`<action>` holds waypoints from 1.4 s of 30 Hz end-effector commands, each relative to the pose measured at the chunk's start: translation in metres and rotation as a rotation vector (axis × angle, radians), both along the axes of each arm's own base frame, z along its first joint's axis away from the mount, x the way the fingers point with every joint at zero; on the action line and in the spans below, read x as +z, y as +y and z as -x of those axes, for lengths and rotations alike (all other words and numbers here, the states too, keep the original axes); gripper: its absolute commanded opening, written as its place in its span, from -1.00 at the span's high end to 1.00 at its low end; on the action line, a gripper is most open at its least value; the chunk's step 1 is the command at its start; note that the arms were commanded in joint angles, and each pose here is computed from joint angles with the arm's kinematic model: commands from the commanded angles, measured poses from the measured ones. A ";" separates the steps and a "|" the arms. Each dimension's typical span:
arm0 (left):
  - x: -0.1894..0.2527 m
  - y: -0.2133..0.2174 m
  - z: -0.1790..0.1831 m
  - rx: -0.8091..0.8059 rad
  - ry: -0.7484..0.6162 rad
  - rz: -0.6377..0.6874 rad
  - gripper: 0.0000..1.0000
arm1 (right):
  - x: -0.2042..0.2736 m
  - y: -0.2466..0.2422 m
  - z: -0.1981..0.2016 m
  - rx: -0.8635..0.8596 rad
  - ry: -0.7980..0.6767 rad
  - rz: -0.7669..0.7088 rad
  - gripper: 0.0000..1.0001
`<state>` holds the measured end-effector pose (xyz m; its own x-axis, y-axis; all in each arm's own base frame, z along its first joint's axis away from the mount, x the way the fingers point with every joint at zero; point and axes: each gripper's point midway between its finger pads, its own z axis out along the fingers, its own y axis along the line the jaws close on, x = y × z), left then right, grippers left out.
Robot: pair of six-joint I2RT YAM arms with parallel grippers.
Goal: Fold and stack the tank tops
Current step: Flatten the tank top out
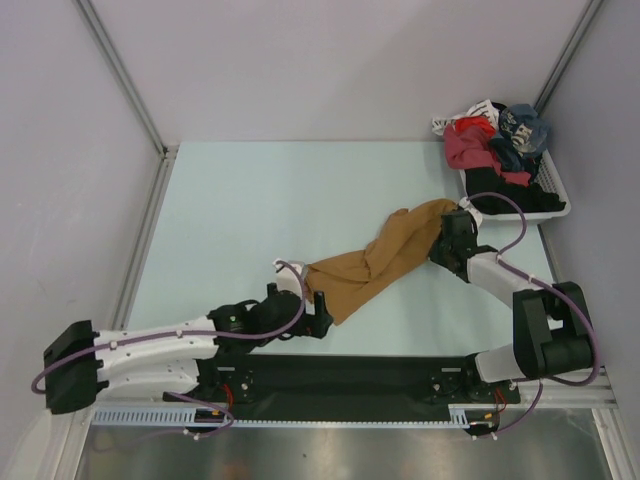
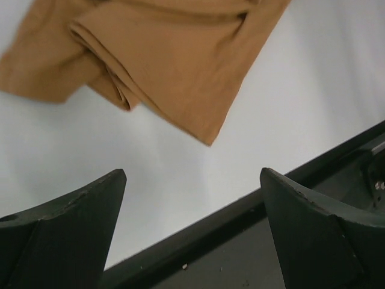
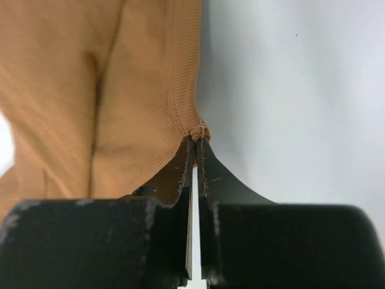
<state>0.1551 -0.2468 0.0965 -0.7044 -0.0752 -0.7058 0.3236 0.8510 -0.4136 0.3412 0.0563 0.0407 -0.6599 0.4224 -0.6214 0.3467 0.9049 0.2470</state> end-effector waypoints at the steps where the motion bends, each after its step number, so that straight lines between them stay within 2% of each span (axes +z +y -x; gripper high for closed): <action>1: 0.003 -0.010 0.005 0.061 0.029 -0.028 -0.98 | 0.026 -0.005 -0.009 -0.040 -0.120 -0.003 1.00; 10: -0.032 -0.054 0.016 -0.100 0.082 -0.326 -0.72 | 0.026 -0.007 -0.007 -0.049 -0.134 0.003 1.00; 13: -0.039 -0.064 0.018 -0.133 0.091 -0.382 -0.58 | 0.027 -0.007 -0.007 -0.048 -0.135 -0.003 1.00; 23: -0.054 -0.068 0.005 -0.142 0.063 -0.508 -0.45 | 0.026 -0.004 -0.007 -0.040 -0.133 -0.014 1.00; 29: -0.059 -0.075 -0.002 -0.162 0.061 -0.543 -0.22 | 0.027 -0.004 -0.006 -0.040 -0.135 -0.013 1.00; 35: -0.080 -0.069 -0.012 -0.171 0.119 -0.542 0.20 | 0.028 -0.004 -0.006 -0.039 -0.137 -0.014 1.00; 37: -0.086 -0.070 -0.015 -0.188 0.146 -0.506 0.40 | 0.028 -0.005 -0.006 -0.040 -0.139 -0.012 1.00; 40: -0.087 -0.072 -0.014 -0.207 0.154 -0.489 0.89 | 0.030 -0.007 -0.006 -0.047 -0.144 -0.012 1.00; 41: -0.084 -0.072 -0.015 -0.208 0.147 -0.497 0.99 | 0.030 -0.007 -0.005 -0.049 -0.145 -0.010 1.00; 42: -0.080 -0.063 -0.015 -0.197 0.153 -0.529 0.99 | 0.031 -0.007 -0.005 -0.049 -0.146 -0.012 1.00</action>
<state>0.1710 -0.3137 0.0147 -0.7711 0.3777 -0.5126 0.4451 0.8954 -0.0097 0.3398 0.0528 0.0565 -0.5947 0.4460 -0.6689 0.3476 0.8929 0.2863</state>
